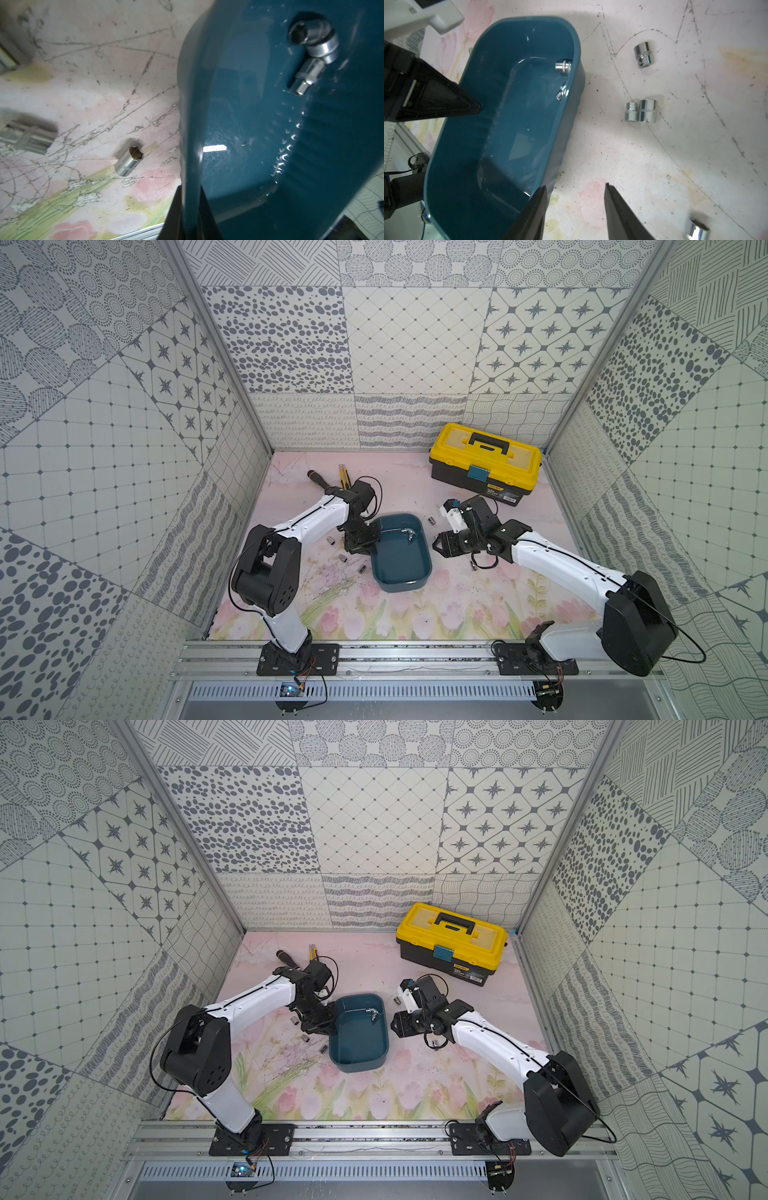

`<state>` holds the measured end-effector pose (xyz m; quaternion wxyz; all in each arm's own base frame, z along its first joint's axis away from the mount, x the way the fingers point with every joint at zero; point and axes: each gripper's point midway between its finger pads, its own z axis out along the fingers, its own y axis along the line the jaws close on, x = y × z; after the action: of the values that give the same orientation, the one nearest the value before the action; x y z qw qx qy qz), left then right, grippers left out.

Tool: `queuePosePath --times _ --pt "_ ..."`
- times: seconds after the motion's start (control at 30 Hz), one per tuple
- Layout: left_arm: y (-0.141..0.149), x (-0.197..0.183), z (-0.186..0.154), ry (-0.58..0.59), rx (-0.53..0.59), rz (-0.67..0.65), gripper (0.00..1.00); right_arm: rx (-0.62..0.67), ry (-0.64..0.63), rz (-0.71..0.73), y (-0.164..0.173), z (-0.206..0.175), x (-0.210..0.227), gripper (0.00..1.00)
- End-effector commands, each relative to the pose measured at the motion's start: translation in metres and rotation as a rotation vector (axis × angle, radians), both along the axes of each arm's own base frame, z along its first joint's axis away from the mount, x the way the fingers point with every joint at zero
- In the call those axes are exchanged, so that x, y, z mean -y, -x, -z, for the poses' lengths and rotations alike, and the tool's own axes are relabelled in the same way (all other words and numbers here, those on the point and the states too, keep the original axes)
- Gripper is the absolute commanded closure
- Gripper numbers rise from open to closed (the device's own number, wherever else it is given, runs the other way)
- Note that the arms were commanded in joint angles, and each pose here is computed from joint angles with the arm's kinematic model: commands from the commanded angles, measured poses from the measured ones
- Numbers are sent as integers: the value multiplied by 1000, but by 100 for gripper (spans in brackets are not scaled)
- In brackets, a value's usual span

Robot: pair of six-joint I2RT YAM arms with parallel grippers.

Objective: Take out the socket from the storage box
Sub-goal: Adjust the storage box at the center of the board, then pick up the socket head from the storage box.

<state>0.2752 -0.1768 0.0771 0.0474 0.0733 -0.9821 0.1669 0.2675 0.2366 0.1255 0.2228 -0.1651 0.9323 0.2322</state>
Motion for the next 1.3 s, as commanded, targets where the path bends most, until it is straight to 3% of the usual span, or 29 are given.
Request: queuePosePath --times 0.0,0.2,0.53,0.9,1.27 --pt "-6 -6 10 -63 126 48 98 96 -2 -30 -15 -20 -18 50" --pt "-7 -4 16 -64 173 34 95 128 28 -92 -21 -14 -52 50" --pt "-8 0 20 -30 191 -32 78 157 102 -141 -24 12 -98 49" --pt "-10 5 16 29 228 -95 66 120 198 -27 -45 49 -107 48" --pt "-7 5 18 54 236 -113 66 156 284 2 -61 69 -107 46"
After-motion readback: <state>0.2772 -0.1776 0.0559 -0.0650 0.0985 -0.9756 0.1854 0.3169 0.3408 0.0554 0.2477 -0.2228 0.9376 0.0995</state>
